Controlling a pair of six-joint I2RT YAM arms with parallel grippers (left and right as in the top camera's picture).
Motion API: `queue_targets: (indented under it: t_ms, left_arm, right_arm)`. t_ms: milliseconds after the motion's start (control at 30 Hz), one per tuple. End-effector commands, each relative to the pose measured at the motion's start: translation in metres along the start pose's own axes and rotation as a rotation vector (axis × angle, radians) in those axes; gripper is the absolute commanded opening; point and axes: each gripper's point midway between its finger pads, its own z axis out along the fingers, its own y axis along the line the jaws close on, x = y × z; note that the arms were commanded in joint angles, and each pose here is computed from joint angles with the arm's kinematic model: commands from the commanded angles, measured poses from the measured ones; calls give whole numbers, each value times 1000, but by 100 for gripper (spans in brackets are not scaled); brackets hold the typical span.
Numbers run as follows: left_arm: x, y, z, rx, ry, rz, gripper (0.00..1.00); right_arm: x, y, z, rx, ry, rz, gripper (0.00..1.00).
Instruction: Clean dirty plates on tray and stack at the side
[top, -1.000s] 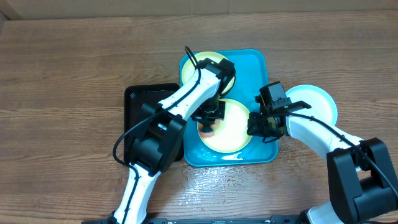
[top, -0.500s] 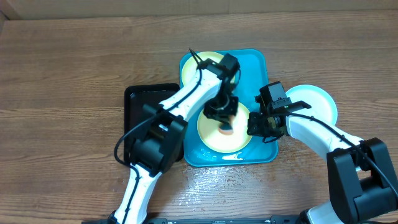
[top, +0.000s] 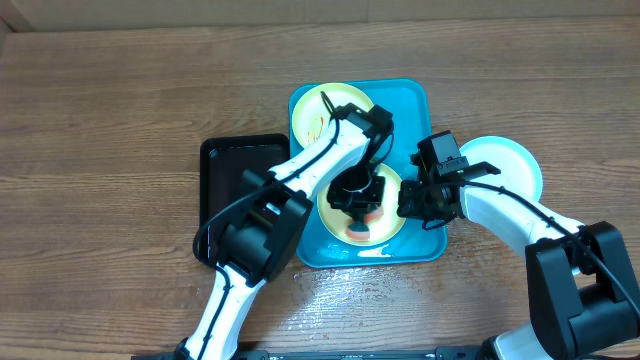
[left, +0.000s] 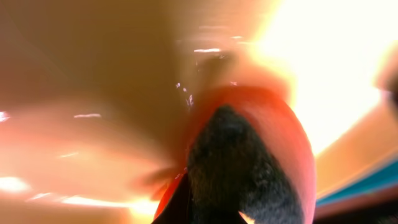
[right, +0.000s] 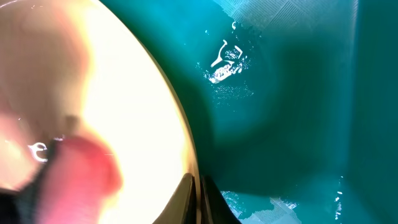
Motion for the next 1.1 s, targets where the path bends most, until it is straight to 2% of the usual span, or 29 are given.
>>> queue_targets:
  t_ms: [0,233,400,567,767,933,1067]
  left_arm:
    - [-6,43,2,-193,-30,-101,5]
    - [-15,88,-22,-444,-145,-172,4]
    - [-31,104,-56,-503,-296,-232,4]
    - [-38,96,-85,-410,-374,-247,4]
    - [-15,62,-135,-114,-389,-174,4]
    - [16,109,-205,-96,-521,-238,4]
    - [37,157,-219,-144,-510,-349,4]
  right_arm:
    - [17,-29,14,118,53,6,4]
    - [15,-28,14,115,46,5,4]
    - [15,-28,14,115,46,5,4]
    - [15,-28,14,115,46,5,4]
    - [17,-28,14,118,53,6,4]
    - [20,-30,13,123,66,9,4]
    - [22,-30,13,125,71,10,4]
